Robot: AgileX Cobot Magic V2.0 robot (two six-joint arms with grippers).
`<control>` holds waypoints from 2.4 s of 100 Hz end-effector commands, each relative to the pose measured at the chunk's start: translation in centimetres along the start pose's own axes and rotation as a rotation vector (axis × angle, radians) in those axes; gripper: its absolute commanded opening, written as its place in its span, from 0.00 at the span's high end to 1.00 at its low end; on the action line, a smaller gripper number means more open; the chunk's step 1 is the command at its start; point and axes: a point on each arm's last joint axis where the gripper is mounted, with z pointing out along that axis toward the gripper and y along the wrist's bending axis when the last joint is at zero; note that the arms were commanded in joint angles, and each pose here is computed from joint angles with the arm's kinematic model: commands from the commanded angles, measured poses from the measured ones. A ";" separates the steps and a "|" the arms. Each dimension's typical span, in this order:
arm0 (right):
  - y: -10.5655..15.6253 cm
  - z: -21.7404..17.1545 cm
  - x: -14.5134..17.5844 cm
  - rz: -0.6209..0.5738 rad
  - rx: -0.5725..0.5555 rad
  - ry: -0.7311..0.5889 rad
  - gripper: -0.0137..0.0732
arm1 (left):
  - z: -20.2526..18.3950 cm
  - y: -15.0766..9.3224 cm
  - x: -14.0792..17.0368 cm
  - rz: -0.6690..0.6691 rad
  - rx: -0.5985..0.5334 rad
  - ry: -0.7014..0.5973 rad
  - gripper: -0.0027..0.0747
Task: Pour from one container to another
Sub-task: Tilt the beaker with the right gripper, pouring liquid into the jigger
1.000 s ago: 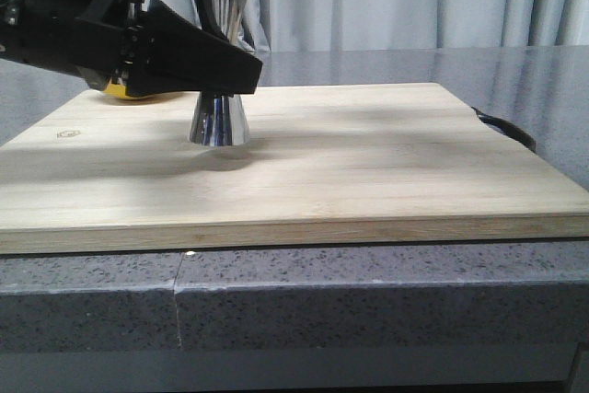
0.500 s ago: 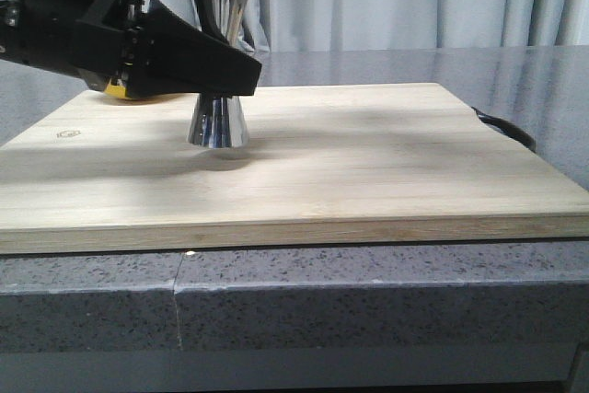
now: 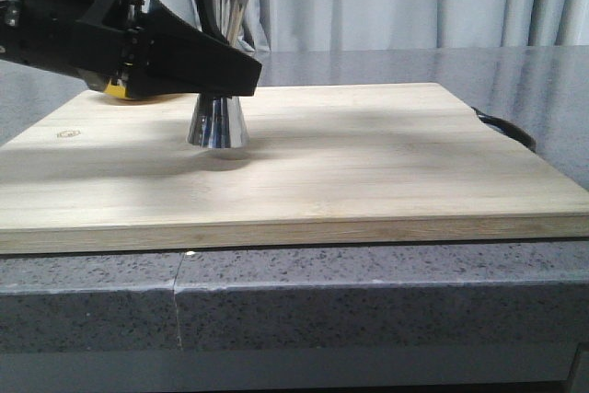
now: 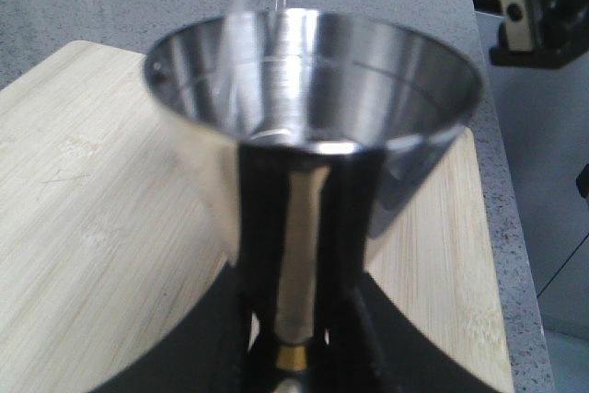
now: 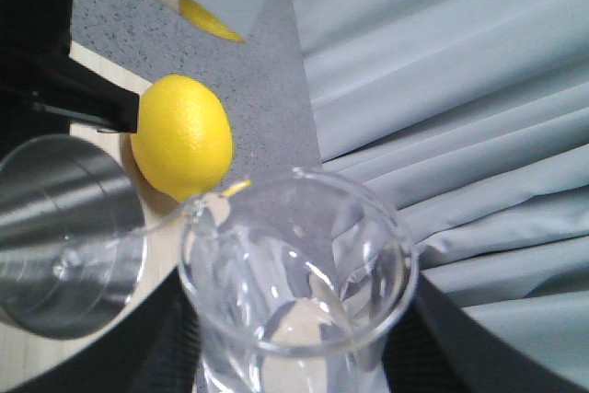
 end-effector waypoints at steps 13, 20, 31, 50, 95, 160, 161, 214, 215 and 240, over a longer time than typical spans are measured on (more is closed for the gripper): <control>-1.9 -0.9 -1.4 -0.044 0.063 -0.078 0.66 | -0.3 -0.6 -2.4 0.024 0.021 -0.103 0.94; -1.9 -0.9 -1.4 -0.046 0.062 -0.077 0.66 | -0.3 -0.6 -2.4 0.024 0.021 -0.103 0.94; -1.8 -0.9 -1.4 -0.053 0.060 -0.075 0.66 | -0.3 -0.6 -2.4 0.024 0.021 -0.103 0.94; -1.8 -0.8 -1.4 -0.096 0.052 -0.068 0.66 | -0.3 -0.6 -2.4 0.024 0.021 -0.103 0.94; -2.4 -0.9 -1.3 -0.132 0.061 -0.032 0.66 | -0.3 -0.6 -2.4 0.024 0.021 -0.103 0.94; -2.2 -0.9 -1.0 -0.242 0.039 -0.002 0.66 | -0.4 -0.4 -2.7 0.007 -0.001 -0.130 0.94; -2.2 -0.9 -1.0 -0.244 0.038 -0.002 0.66 | -0.4 -0.4 -2.7 0.007 -0.001 -0.130 0.94; -2.1 -0.9 -1.0 -0.326 0.024 0.001 0.66 | -0.4 -0.4 -2.7 0.013 -0.001 -0.130 0.94; -2.1 -0.9 -1.0 -0.330 0.023 0.001 0.66 | -0.4 -0.4 -2.7 0.013 -0.001 -0.130 0.94; -2.1 -0.9 -1.0 -0.348 0.020 0.001 0.66 | -0.4 -0.4 -2.7 0.013 -0.001 -0.130 0.94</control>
